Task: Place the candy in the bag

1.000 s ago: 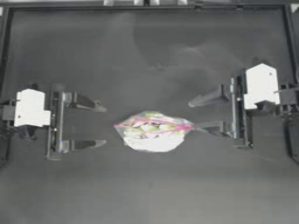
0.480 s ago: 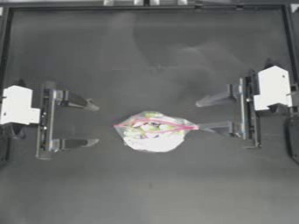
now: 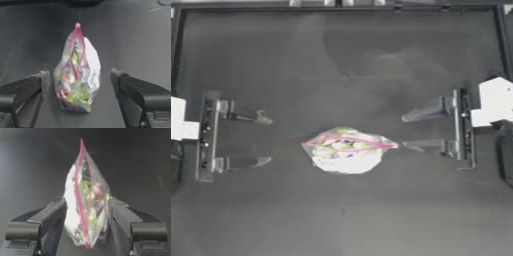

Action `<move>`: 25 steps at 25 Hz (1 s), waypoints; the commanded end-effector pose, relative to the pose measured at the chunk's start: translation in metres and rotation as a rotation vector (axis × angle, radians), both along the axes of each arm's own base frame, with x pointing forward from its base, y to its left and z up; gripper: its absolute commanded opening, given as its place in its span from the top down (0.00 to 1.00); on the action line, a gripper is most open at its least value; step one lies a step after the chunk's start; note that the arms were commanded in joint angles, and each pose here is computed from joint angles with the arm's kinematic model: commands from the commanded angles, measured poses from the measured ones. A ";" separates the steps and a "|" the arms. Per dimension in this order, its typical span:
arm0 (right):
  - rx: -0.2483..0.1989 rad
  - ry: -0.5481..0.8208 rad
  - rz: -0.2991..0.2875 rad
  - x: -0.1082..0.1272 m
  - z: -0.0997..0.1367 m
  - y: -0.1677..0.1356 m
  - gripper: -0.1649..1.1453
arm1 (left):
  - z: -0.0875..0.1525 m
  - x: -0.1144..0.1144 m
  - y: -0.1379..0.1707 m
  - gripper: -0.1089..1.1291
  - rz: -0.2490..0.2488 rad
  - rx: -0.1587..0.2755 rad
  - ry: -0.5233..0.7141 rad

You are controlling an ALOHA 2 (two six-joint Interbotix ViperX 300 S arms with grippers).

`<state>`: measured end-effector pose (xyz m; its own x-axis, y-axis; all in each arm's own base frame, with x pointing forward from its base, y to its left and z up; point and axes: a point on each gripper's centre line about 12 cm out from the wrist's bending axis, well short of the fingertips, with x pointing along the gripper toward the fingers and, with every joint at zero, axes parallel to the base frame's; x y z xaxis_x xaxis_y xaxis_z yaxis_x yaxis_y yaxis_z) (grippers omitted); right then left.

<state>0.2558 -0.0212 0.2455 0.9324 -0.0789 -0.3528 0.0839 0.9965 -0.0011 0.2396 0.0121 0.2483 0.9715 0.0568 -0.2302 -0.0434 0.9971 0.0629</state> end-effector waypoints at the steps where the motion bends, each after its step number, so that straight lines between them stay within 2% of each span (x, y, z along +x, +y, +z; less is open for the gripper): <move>1: -0.006 -0.038 0.002 -0.001 0.008 0.000 0.22 | 0.007 -0.002 0.000 0.10 0.003 -0.002 -0.029; 13: -0.010 -0.073 0.000 -0.003 0.013 0.000 0.22 | 0.012 -0.015 0.000 0.10 0.003 0.000 -0.069; 25: -0.006 -0.150 -0.008 -0.018 0.018 0.001 0.22 | 0.016 -0.028 -0.001 0.10 0.003 0.002 -0.115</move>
